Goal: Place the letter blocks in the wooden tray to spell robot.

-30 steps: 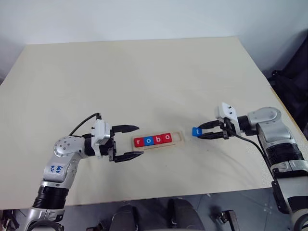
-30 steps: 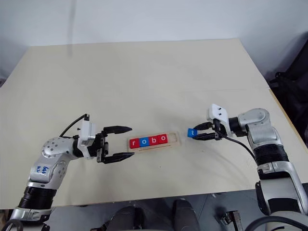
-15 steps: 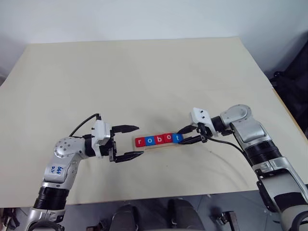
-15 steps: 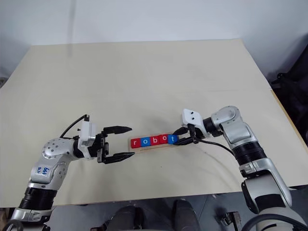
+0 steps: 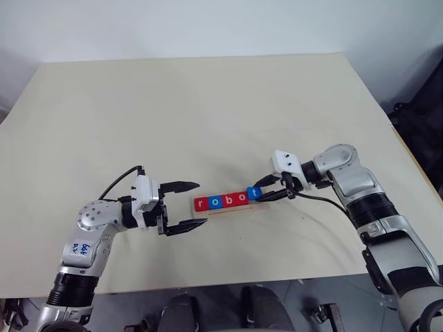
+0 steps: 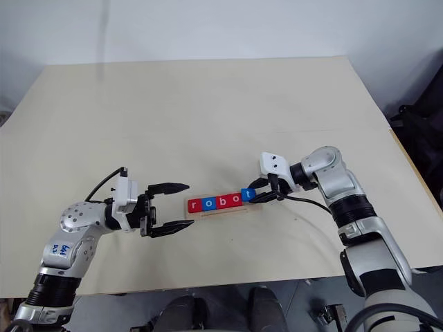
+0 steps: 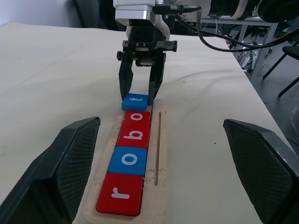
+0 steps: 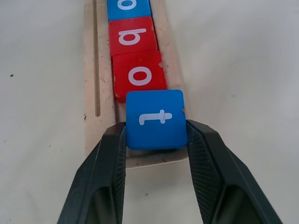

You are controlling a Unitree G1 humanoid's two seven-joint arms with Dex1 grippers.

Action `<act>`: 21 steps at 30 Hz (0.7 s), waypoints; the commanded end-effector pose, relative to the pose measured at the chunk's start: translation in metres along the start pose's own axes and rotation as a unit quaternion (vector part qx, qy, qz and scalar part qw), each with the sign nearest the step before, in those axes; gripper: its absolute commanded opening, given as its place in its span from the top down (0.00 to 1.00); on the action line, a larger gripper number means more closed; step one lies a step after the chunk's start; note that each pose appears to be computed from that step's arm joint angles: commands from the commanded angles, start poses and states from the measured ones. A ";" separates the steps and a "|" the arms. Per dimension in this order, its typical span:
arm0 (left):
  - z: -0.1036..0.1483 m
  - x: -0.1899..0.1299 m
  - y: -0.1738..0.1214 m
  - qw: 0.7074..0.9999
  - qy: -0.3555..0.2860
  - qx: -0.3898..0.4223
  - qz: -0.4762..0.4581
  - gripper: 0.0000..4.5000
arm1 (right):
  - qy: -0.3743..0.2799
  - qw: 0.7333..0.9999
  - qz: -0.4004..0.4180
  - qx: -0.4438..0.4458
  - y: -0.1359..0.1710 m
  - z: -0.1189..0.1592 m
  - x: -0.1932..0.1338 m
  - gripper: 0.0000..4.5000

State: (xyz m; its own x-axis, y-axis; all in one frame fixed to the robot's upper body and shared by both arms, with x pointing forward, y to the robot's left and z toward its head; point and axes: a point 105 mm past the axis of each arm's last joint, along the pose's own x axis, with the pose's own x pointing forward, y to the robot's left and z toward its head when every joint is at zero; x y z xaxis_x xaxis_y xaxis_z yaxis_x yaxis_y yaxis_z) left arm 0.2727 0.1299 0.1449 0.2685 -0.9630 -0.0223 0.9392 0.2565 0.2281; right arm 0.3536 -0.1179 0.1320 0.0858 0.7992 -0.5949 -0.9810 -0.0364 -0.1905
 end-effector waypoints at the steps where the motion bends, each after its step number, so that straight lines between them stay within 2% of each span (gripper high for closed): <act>1: 0.010 -0.001 0.001 1.000 -0.012 0.020 0.002 0.00 | -0.007 1.000 0.004 -0.013 -0.002 0.011 -0.005 0.38; 6: 0.011 -0.001 0.002 1.000 -0.013 0.021 0.002 0.00 | -0.034 0.999 0.005 -0.017 -0.001 0.023 -0.011 0.01; 10: 0.011 -0.001 0.002 1.000 -0.013 0.021 0.002 0.00 | -0.059 0.998 -0.023 -0.009 -0.006 0.028 -0.024 0.00; 13: 0.010 -0.001 0.002 1.000 -0.013 0.019 0.002 0.00 | -0.054 0.998 -0.031 0.002 -0.006 0.019 -0.031 0.15; 21: 0.011 0.002 0.004 1.000 -0.015 0.020 -0.001 0.00 | -0.061 0.995 -0.080 -0.016 -0.018 0.015 -0.020 0.76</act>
State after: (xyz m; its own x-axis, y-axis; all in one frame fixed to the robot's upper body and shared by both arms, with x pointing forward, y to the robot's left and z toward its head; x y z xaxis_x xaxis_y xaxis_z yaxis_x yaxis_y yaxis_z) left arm 0.2745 0.1283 0.1487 0.2649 -0.9642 -0.0148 0.9370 0.2537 0.2401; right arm 0.3617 -0.1240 0.1522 0.1756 0.8582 -0.4824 -0.9666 0.0575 -0.2496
